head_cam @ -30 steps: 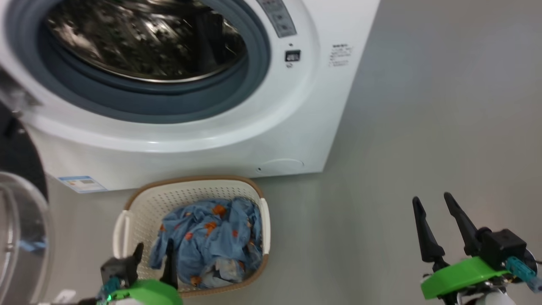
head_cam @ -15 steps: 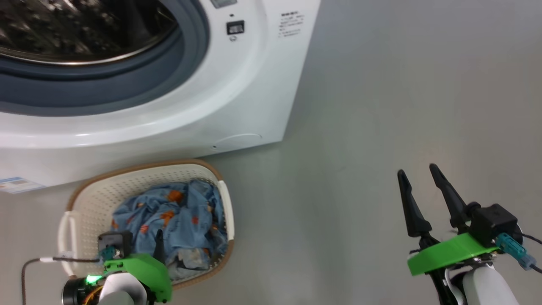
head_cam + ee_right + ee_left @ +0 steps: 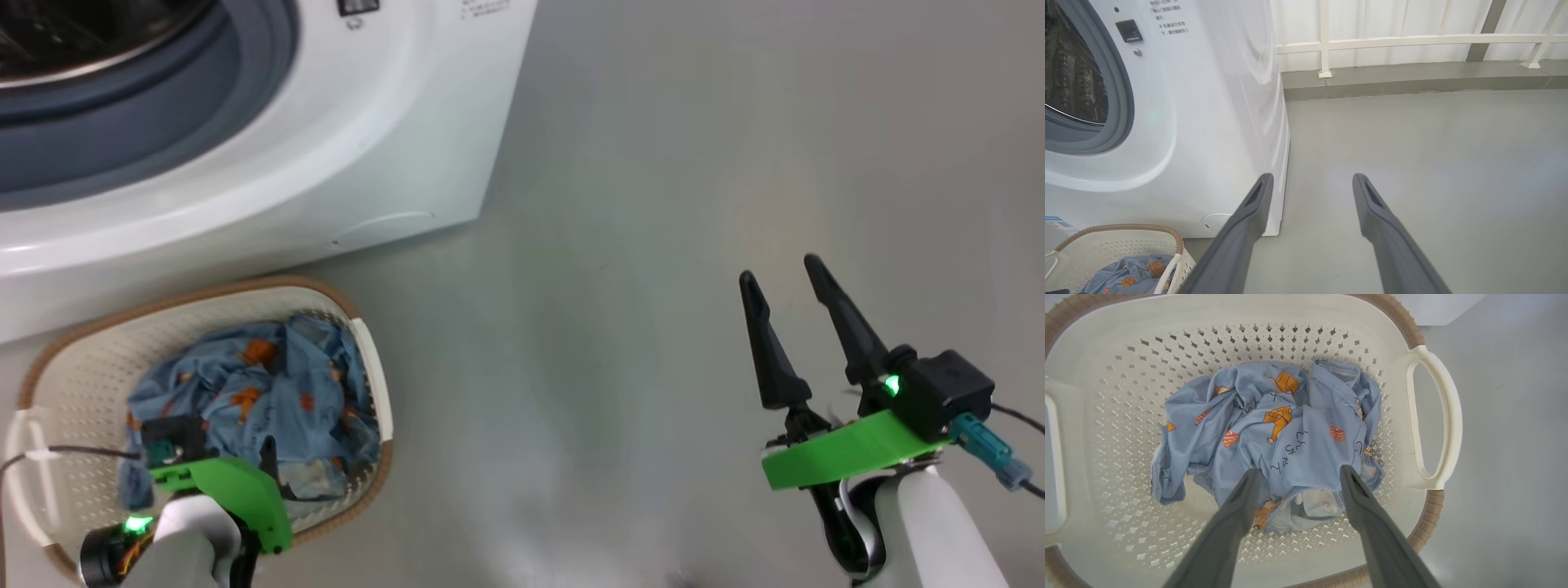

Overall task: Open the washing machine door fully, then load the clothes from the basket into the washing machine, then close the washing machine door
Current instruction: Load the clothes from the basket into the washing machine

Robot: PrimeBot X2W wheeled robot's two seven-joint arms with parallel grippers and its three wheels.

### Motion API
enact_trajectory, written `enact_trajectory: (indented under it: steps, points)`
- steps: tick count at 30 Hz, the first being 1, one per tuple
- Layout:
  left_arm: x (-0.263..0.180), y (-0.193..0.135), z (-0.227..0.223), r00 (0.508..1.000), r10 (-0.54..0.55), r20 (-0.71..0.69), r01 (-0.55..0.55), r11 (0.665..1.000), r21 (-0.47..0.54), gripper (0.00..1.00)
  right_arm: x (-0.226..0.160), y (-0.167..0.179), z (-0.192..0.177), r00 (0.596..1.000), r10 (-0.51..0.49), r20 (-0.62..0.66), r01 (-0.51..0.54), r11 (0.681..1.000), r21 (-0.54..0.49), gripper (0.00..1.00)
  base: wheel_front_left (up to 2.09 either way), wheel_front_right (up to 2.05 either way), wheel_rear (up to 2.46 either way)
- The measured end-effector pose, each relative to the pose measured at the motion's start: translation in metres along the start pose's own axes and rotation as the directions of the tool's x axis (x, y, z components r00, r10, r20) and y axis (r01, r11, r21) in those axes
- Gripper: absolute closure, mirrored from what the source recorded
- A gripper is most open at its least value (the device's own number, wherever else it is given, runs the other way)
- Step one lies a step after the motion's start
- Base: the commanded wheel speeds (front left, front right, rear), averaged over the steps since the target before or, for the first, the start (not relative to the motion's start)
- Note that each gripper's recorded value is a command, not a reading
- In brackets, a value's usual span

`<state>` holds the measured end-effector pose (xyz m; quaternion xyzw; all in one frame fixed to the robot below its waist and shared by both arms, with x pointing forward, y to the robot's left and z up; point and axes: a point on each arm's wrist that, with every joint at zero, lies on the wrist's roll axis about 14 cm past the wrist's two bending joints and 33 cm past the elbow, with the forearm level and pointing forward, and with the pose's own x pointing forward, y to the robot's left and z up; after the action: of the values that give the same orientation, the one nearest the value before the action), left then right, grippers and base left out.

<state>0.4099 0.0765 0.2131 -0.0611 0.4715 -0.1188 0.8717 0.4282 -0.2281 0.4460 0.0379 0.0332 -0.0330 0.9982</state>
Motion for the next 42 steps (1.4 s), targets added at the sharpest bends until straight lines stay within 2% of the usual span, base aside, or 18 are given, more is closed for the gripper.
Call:
enact_trajectory:
  steps: [13,29,39,40,41,42]
  points:
    - [0.051,0.006,-0.011,0.993,-0.006,-0.114,-0.006,0.995,-0.104,0.00,0.022,0.001,-0.025,0.999,0.014,-0.047,-0.016,0.999,-0.030,0.00,0.00,0.00,0.00]
    - [0.100,0.012,-0.029,0.979,-0.030,-0.201,0.007,0.993,-0.114,0.00,0.041,-0.006,-0.062,0.994,0.005,-0.108,-0.012,0.998,-0.057,0.00,0.00,0.00,0.00]
    - [0.128,0.010,-0.036,0.973,-0.048,-0.225,0.030,0.996,-0.084,0.00,0.045,-0.016,-0.082,0.989,-0.023,-0.143,0.013,0.997,-0.072,0.00,0.00,0.00,0.00]
    - [0.131,0.010,-0.037,0.973,-0.048,-0.227,0.032,0.997,-0.074,0.23,0.045,-0.018,-0.084,0.989,-0.030,-0.145,0.019,0.997,-0.076,0.00,0.00,0.00,0.00]
    - [0.133,0.011,-0.038,0.973,-0.044,-0.228,0.030,0.997,-0.065,0.63,0.045,-0.019,-0.086,0.988,-0.032,-0.149,0.021,0.997,-0.078,0.00,0.00,0.00,0.00]
    - [0.134,0.011,-0.039,0.972,-0.044,-0.230,0.031,0.998,-0.062,0.85,0.045,-0.019,-0.088,0.988,-0.032,-0.154,0.021,0.997,-0.078,0.00,0.00,0.00,0.00]
